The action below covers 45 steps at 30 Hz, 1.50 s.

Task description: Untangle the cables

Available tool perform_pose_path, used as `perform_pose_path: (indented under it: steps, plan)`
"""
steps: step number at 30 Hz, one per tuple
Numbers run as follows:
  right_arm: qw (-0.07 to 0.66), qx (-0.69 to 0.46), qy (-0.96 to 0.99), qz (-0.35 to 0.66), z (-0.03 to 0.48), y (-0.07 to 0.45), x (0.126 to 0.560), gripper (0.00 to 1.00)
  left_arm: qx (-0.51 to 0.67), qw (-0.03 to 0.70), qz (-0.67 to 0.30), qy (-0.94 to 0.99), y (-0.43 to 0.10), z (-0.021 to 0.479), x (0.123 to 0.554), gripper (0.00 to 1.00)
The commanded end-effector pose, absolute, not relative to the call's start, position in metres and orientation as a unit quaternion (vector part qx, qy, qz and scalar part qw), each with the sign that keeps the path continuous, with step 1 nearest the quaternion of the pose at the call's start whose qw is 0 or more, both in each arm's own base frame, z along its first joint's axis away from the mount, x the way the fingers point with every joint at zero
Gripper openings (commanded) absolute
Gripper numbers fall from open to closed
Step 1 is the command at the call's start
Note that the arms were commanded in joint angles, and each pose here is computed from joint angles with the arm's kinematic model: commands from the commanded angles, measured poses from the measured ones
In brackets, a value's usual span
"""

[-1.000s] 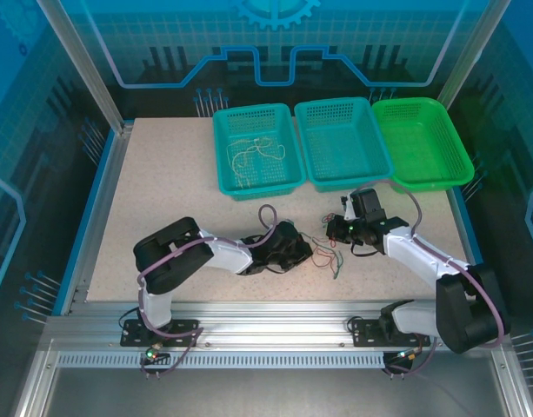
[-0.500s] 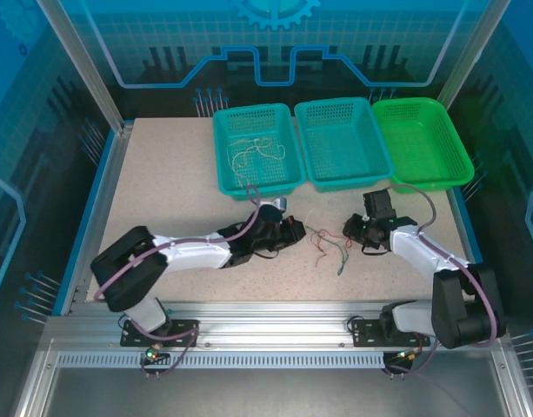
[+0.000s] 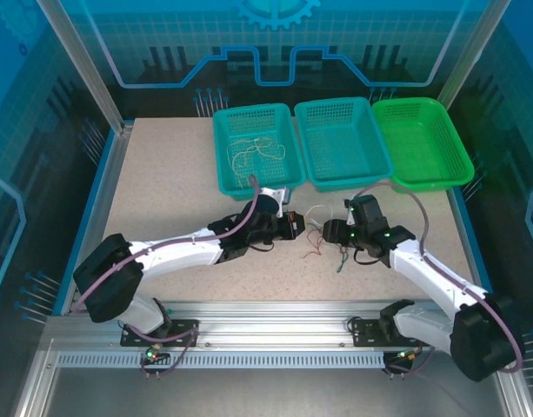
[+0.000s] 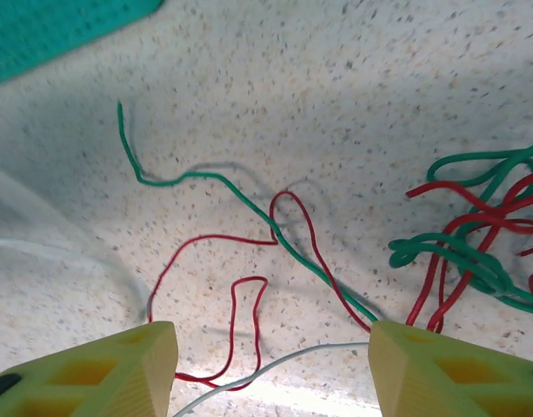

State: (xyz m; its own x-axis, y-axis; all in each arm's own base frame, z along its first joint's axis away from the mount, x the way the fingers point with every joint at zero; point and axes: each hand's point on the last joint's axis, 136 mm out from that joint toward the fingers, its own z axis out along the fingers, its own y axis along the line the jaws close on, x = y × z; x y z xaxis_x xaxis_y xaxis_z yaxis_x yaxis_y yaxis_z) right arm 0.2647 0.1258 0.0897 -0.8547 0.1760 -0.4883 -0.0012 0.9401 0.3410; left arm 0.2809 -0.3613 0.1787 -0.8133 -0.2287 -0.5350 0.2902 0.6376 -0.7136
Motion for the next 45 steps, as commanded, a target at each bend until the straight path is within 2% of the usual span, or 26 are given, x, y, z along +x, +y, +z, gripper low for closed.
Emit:
perform_pose_path:
  steps: [1, 7, 10, 12, 15, 17, 19, 22, 27, 30, 34, 37, 42, 44, 45]
  plan:
    - [0.255, 0.039, 0.96, 0.114, 0.076, 0.121, 0.272, 0.61, 0.061, 0.355, -0.431, 0.827, -0.359, 0.229, 0.28, 0.0]
    - [0.207, 0.052, 0.976, 0.052, 0.037, 0.113, 0.289, 0.6, 0.07, 0.395, -0.423, 0.813, -0.342, 0.261, 0.278, 0.0]
    - [0.185, 0.076, 0.98, 0.02, 0.021, 0.103, 0.29, 0.52, 0.064, 0.416, -0.414, 0.807, -0.327, 0.276, 0.278, 0.0]
    - [0.18, 0.088, 0.98, 0.009, 0.015, 0.097, 0.29, 0.41, 0.058, 0.43, -0.405, 0.805, -0.314, 0.285, 0.279, 0.0]
    - [0.182, 0.096, 0.979, 0.01, 0.015, 0.096, 0.291, 0.3, 0.04, 0.451, -0.385, 0.804, -0.291, 0.298, 0.283, 0.0]
    - [0.181, 0.09, 0.979, 0.019, 0.017, 0.099, 0.291, 0.28, 0.032, 0.459, -0.377, 0.804, -0.279, 0.303, 0.286, 0.0]
    - [0.187, 0.076, 0.978, 0.046, 0.025, 0.109, 0.291, 0.34, 0.028, 0.463, -0.374, 0.803, -0.271, 0.306, 0.289, 0.0]
    - [0.208, 0.041, 0.971, 0.113, 0.05, 0.133, 0.29, 0.49, 0.027, 0.463, -0.362, 0.809, -0.266, 0.304, 0.292, 0.0]
    - [0.281, -0.042, 0.941, 0.182, 0.106, 0.173, 0.275, 0.69, 0.021, 0.458, -0.363, 0.811, -0.264, 0.298, 0.293, 0.0]
    - [0.301, -0.093, 0.913, 0.26, 0.129, 0.209, 0.259, 0.69, 0.019, 0.456, -0.366, 0.811, -0.265, 0.297, 0.293, 0.0]
    - [0.285, -0.141, 0.885, 0.341, 0.133, 0.258, 0.232, 0.68, 0.019, 0.458, -0.365, 0.811, -0.265, 0.298, 0.294, 0.0]
    - [0.269, -0.174, 0.879, 0.352, 0.119, 0.285, 0.218, 0.69, 0.019, 0.459, -0.364, 0.81, -0.265, 0.299, 0.295, 0.0]
    - [0.227, -0.177, 0.893, 0.347, 0.084, 0.312, 0.219, 0.81, 0.013, 0.457, -0.364, 0.812, -0.264, 0.298, 0.295, 0.0]
    - [0.217, -0.173, 0.899, 0.338, 0.069, 0.317, 0.224, 0.8, 0.01, 0.457, -0.363, 0.812, -0.261, 0.298, 0.296, 0.0]
    - [0.214, -0.169, 0.906, 0.324, 0.061, 0.316, 0.227, 0.75, 0.007, 0.459, -0.362, 0.811, -0.26, 0.299, 0.296, 0.0]
